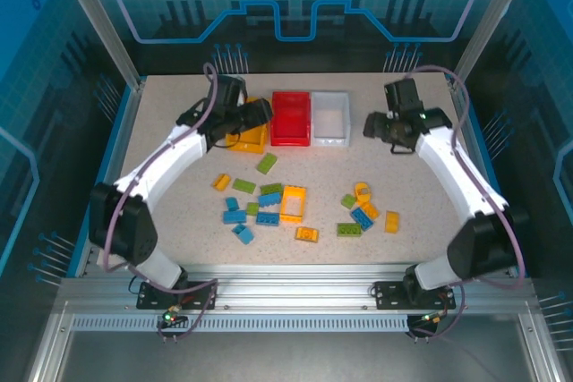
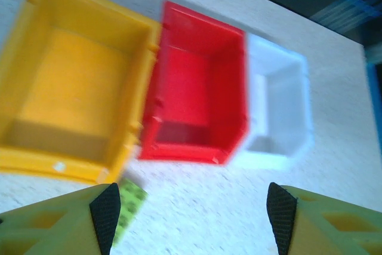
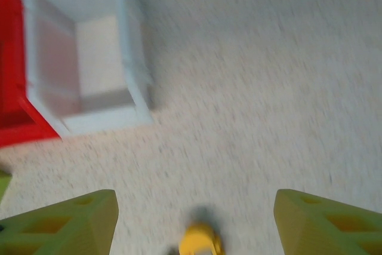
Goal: Sort the legos into containers by color
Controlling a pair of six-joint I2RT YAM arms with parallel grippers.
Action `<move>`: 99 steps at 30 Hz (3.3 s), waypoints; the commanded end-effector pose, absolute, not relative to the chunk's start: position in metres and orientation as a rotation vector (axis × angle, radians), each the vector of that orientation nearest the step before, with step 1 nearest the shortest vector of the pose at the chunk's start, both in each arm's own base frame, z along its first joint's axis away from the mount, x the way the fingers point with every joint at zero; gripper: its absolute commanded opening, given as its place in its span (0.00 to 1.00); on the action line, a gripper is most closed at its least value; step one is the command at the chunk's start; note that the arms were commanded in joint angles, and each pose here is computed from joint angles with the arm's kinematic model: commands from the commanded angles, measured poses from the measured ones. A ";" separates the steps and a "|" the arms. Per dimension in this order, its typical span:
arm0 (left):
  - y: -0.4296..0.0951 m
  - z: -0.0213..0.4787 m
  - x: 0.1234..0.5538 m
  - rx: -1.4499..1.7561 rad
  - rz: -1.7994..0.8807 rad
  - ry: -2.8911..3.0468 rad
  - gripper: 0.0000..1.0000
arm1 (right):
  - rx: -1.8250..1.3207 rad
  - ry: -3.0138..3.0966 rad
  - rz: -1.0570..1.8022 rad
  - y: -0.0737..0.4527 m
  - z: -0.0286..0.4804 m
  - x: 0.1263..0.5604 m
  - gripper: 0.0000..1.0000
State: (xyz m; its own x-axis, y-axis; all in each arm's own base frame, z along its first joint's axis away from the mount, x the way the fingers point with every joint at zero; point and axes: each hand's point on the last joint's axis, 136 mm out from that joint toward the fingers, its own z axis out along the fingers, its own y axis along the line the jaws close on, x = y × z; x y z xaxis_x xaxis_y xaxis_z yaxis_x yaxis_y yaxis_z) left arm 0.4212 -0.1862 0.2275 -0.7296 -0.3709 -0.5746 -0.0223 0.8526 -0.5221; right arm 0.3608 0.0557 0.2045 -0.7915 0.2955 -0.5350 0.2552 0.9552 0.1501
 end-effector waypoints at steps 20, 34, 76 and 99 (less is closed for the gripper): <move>-0.372 0.160 0.187 0.227 -1.073 2.355 0.70 | 0.878 2.946 0.027 0.027 0.032 0.204 0.67; -0.390 0.162 0.183 0.284 -1.140 2.350 0.69 | 0.940 2.970 0.055 0.019 0.012 0.208 0.37; -0.209 0.197 0.309 -0.249 -0.621 2.474 0.65 | 0.195 2.750 0.073 0.179 0.096 0.504 0.56; -0.185 0.063 0.386 0.295 -0.345 2.765 0.72 | -0.381 2.349 0.730 0.255 0.206 0.304 0.75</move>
